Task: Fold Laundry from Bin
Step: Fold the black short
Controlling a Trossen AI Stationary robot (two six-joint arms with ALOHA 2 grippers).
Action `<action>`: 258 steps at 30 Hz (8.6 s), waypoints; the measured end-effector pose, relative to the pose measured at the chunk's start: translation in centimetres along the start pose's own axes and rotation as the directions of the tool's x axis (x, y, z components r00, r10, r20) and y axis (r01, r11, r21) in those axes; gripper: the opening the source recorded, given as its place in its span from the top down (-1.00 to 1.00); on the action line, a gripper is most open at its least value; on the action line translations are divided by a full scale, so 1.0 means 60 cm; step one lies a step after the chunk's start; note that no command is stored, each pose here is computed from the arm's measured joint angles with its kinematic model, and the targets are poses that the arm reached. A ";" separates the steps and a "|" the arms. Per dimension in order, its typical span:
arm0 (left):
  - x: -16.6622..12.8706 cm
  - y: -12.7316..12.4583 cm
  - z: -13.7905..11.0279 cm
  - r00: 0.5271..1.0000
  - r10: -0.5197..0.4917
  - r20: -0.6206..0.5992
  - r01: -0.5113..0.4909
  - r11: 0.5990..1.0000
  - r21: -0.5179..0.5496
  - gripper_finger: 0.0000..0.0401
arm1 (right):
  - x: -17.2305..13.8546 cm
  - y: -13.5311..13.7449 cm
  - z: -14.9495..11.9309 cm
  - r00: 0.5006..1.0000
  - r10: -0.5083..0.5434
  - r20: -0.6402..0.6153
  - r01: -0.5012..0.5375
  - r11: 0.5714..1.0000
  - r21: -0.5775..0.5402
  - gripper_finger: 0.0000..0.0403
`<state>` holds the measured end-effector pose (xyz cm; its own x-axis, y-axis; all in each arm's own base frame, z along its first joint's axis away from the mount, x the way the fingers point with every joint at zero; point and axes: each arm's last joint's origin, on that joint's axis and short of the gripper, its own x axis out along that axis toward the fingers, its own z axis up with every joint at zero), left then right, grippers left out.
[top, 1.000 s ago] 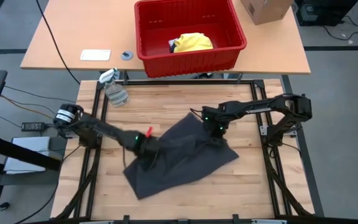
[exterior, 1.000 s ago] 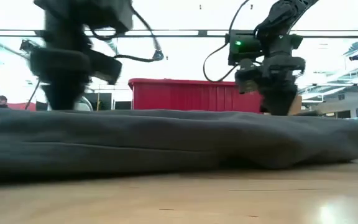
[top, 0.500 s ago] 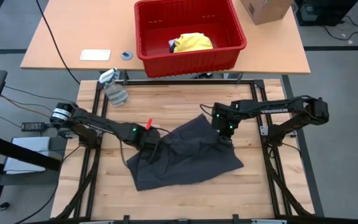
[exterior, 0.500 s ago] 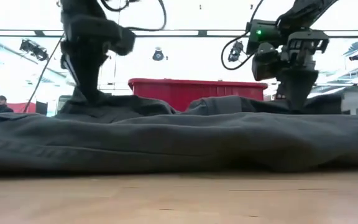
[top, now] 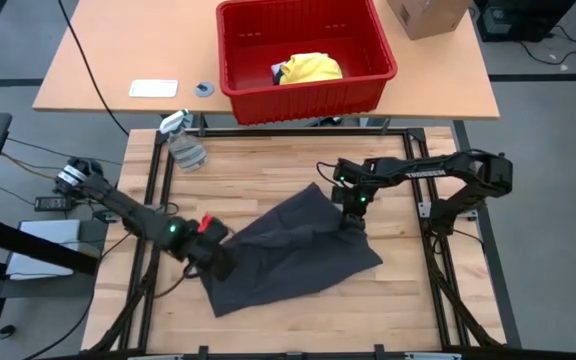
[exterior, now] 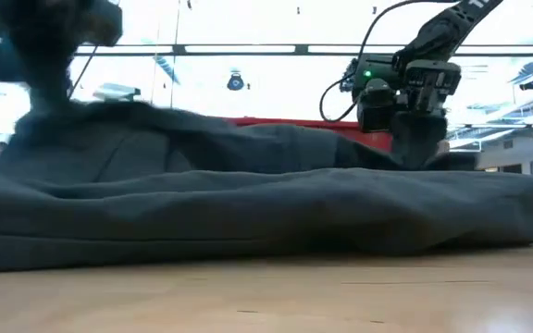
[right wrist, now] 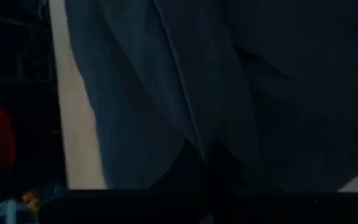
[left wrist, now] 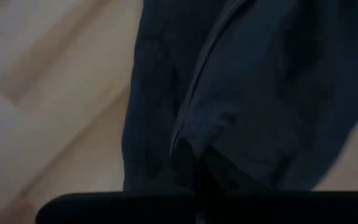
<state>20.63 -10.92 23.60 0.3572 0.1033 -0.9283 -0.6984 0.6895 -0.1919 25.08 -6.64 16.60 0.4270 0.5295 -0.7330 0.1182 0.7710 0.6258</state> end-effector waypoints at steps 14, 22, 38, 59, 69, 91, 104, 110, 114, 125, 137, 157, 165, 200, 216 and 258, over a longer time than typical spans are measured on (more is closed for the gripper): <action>0.055 0.030 -0.004 0.998 -0.051 0.037 0.053 0.997 -0.057 1.00 | 0.019 -0.047 0.040 0.982 -0.091 0.163 0.058 0.978 0.198 0.94; 0.071 0.098 0.065 0.985 0.168 0.047 -0.171 0.983 0.064 1.00 | -0.062 -0.038 0.033 0.860 -0.416 0.297 0.318 0.890 0.328 0.94; 0.060 0.096 0.151 0.979 -0.194 0.061 0.183 0.972 0.147 1.00 | -0.118 -0.017 -0.032 0.871 -0.475 0.126 0.409 0.843 0.349 0.94; -0.092 -0.039 0.054 0.895 -0.430 -0.121 0.442 0.809 0.389 1.00 | -0.152 0.146 -0.054 0.976 0.081 0.202 -0.094 0.994 0.058 0.94; -0.042 -0.052 0.019 0.956 -0.216 -0.196 0.265 0.925 0.272 1.00 | -0.120 0.130 -0.002 0.929 -0.127 0.347 0.162 0.984 -0.073 0.94; -0.005 0.040 0.093 0.948 0.296 -0.121 -0.298 0.955 0.005 0.69 | -0.119 -0.085 0.114 0.760 -0.376 0.531 0.311 0.927 0.211 0.63; -0.005 0.051 0.102 0.936 0.320 -0.148 -0.338 0.933 -0.124 -0.05 | -0.154 -0.097 0.118 0.684 -0.463 0.564 0.391 0.885 0.253 0.04; -0.007 0.035 0.083 0.946 0.256 -0.199 -0.296 0.932 -0.211 -0.10 | -0.129 -0.072 0.119 0.782 -0.325 0.532 0.307 0.944 0.125 0.03; -0.005 -0.001 0.075 0.990 0.103 -0.092 -0.121 0.969 -0.213 -0.02 | -0.095 -0.048 0.106 0.873 -0.263 0.411 0.282 0.959 0.014 0.03; 0.072 -0.087 0.102 0.979 -0.086 0.182 0.110 0.986 -0.122 0.09 | -0.013 -0.043 0.045 0.905 -0.348 0.246 0.337 0.938 0.084 0.03; 0.160 -0.091 0.103 0.998 -0.051 -0.029 0.046 0.990 -0.131 0.09 | 0.042 -0.057 -0.048 0.948 -0.308 0.087 0.280 0.929 0.240 0.08; 0.094 -0.124 0.092 0.989 -0.037 -0.145 0.027 0.997 -0.070 0.28 | 0.079 0.033 -0.013 0.948 -0.258 0.184 0.243 0.965 0.102 0.13; 0.128 -0.107 0.086 0.981 -0.067 -0.181 0.078 0.996 0.051 0.28 | 0.077 0.018 -0.032 0.915 -0.394 0.091 0.376 0.912 0.164 0.13; 0.028 0.061 0.056 0.954 -0.286 0.089 0.286 0.958 0.013 0.28 | 0.107 0.021 -0.049 0.898 -0.326 0.294 0.139 0.847 0.514 0.13; 0.080 0.117 0.005 0.914 -0.368 0.170 0.367 0.929 0.034 0.28 | 0.153 0.150 -0.054 0.952 0.139 0.272 -0.264 0.824 0.501 0.22; 0.118 0.145 0.151 0.778 -0.310 0.546 0.455 0.878 -0.149 0.28 | 0.012 0.097 0.036 0.943 -0.177 0.282 0.093 0.953 0.288 0.23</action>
<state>22.73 2.30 18.27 0.8332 0.2576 -0.4893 -0.5434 0.5452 -0.6383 28.00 -2.56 20.27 0.6346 0.2625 -0.7269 0.4109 0.6820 0.6050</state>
